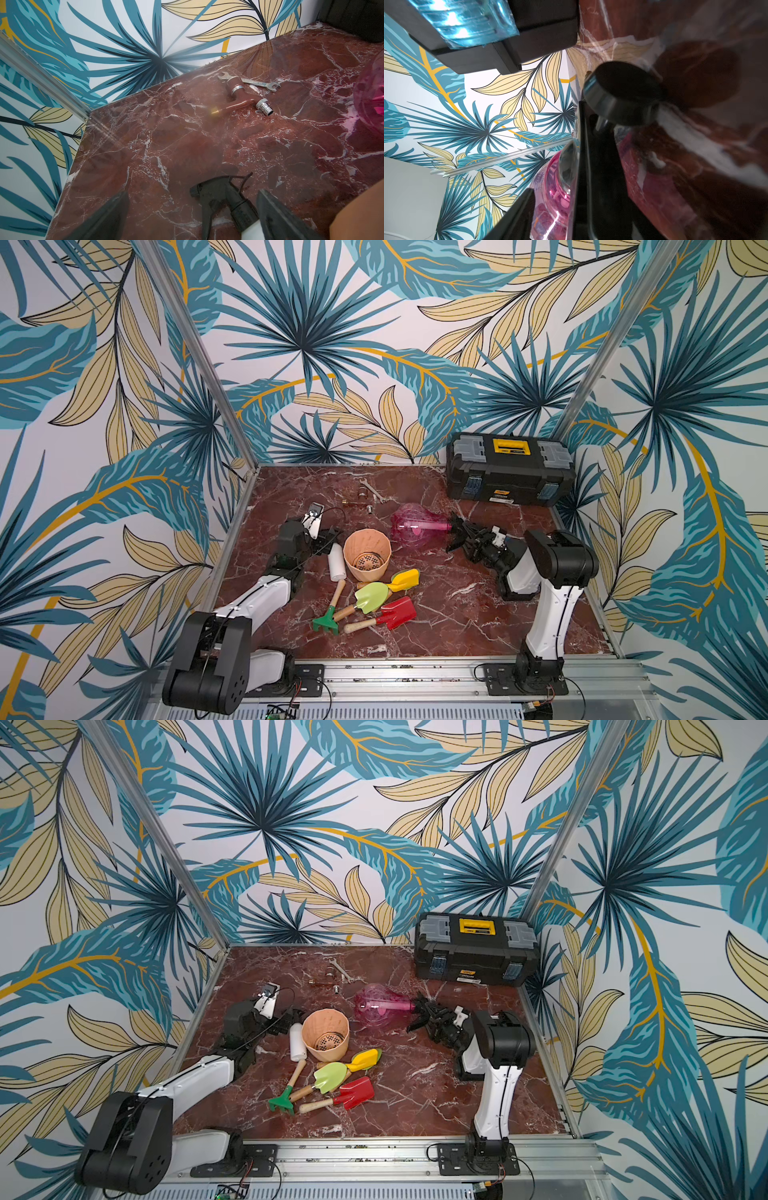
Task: Organize the gardening tools
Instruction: Adjust the gardening tool at the center of the board.
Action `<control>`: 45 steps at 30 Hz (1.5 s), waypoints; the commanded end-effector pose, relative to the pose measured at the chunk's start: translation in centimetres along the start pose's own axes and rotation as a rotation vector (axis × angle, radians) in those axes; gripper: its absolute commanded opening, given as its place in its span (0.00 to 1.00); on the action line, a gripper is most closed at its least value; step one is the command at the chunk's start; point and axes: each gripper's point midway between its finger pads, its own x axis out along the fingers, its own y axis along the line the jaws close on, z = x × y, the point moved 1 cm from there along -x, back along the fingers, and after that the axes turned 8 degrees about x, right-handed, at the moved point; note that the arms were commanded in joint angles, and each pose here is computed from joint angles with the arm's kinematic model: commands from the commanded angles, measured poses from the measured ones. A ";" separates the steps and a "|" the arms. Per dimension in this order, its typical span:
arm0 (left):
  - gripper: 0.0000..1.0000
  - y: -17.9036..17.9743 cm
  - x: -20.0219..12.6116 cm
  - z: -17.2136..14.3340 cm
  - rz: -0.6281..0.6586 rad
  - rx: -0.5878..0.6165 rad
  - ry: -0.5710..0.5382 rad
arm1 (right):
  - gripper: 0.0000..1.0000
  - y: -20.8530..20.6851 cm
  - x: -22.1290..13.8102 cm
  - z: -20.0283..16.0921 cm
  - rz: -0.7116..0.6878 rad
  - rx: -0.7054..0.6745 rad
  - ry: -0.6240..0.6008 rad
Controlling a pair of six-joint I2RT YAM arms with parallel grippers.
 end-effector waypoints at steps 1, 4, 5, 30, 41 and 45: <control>1.00 0.2 0.1 0.9 0.006 0.012 -0.016 | 0.59 -0.9 0.3 0.1 -0.024 0.005 -0.006; 1.00 0.2 0.1 0.9 0.006 0.011 -0.016 | 0.56 -1.2 0.4 0.2 -0.032 0.011 -0.005; 1.00 0.3 0.1 0.9 0.007 0.012 -0.016 | 0.55 -1.4 0.4 0.2 -0.034 0.012 -0.006; 1.00 0.4 0.3 0.6 0.020 0.017 -0.005 | 0.21 1.1 0.2 -0.4 0.040 -0.036 0.003; 1.00 0.4 0.2 0.6 0.022 0.017 -0.004 | 0.13 6.8 0.1 -1.6 0.029 -0.291 -0.015; 1.00 0.5 0.2 0.7 0.022 0.016 -0.006 | 0.11 9.2 -0.1 -2.0 -0.020 -0.438 -0.040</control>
